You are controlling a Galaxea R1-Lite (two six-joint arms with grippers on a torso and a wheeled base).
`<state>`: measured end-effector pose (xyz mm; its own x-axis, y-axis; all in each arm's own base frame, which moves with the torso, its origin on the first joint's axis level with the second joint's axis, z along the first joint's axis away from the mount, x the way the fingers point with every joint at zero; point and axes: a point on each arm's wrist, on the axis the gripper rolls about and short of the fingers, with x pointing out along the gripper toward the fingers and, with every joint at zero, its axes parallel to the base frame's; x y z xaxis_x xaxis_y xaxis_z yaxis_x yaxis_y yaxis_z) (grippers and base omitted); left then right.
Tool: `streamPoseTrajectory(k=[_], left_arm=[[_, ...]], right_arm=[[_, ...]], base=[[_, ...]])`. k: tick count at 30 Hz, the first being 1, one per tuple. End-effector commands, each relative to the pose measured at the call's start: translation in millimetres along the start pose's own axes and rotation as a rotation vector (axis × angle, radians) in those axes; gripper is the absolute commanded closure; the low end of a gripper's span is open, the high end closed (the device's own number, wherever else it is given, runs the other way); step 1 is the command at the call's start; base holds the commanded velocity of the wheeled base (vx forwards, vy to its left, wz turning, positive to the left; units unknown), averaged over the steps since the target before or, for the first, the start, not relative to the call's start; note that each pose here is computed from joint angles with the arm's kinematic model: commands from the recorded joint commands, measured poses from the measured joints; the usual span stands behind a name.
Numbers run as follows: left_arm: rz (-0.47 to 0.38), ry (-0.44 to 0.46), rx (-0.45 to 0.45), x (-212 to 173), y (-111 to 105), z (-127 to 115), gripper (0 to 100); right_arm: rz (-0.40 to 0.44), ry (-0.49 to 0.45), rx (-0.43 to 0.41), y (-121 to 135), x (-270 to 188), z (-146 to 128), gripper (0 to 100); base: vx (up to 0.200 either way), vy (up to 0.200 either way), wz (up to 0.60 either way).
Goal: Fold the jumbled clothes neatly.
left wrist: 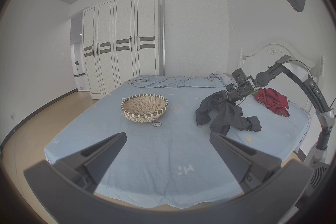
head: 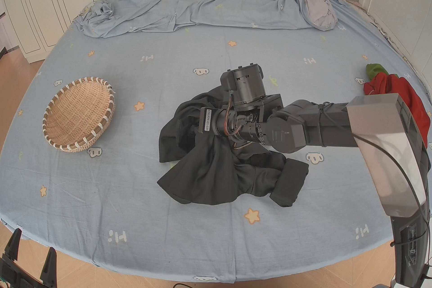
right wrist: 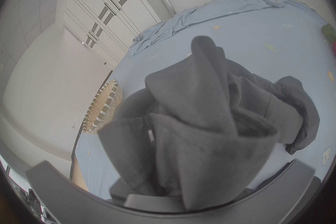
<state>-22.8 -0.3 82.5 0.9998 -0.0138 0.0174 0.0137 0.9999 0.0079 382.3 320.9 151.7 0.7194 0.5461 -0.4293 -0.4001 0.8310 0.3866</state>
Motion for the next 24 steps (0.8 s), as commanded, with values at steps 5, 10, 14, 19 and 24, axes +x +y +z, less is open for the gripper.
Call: streamPoseTrajectory(k=[5,10,14,19,24], left_arm=[[0.0,0.001,-0.002,0,0,-5,0],[0.0,0.001,0.0,0,0,-5,0],[0.0,0.001,0.0,0,0,-5,0],[0.0,0.001,0.002,0,0,-5,0],[0.0,-0.002,0.005,0,0,-5,0]], right_arm=[[-0.004,0.007,0.004,-3,8,-5,0],[-0.013,-0.033,0.016,-8,-6,12,0],[-0.039,-0.042,0.021,-15,-24,23,0],[-0.065,-0.038,0.03,-25,-57,31,0],[-0.09,-0.016,0.031,-33,-93,29,0]], base=[[0.0,0.0,0.0],[0.0,0.0,0.0],[0.0,0.0,0.0],[0.0,0.0,0.0],[0.0,0.0,0.0]])
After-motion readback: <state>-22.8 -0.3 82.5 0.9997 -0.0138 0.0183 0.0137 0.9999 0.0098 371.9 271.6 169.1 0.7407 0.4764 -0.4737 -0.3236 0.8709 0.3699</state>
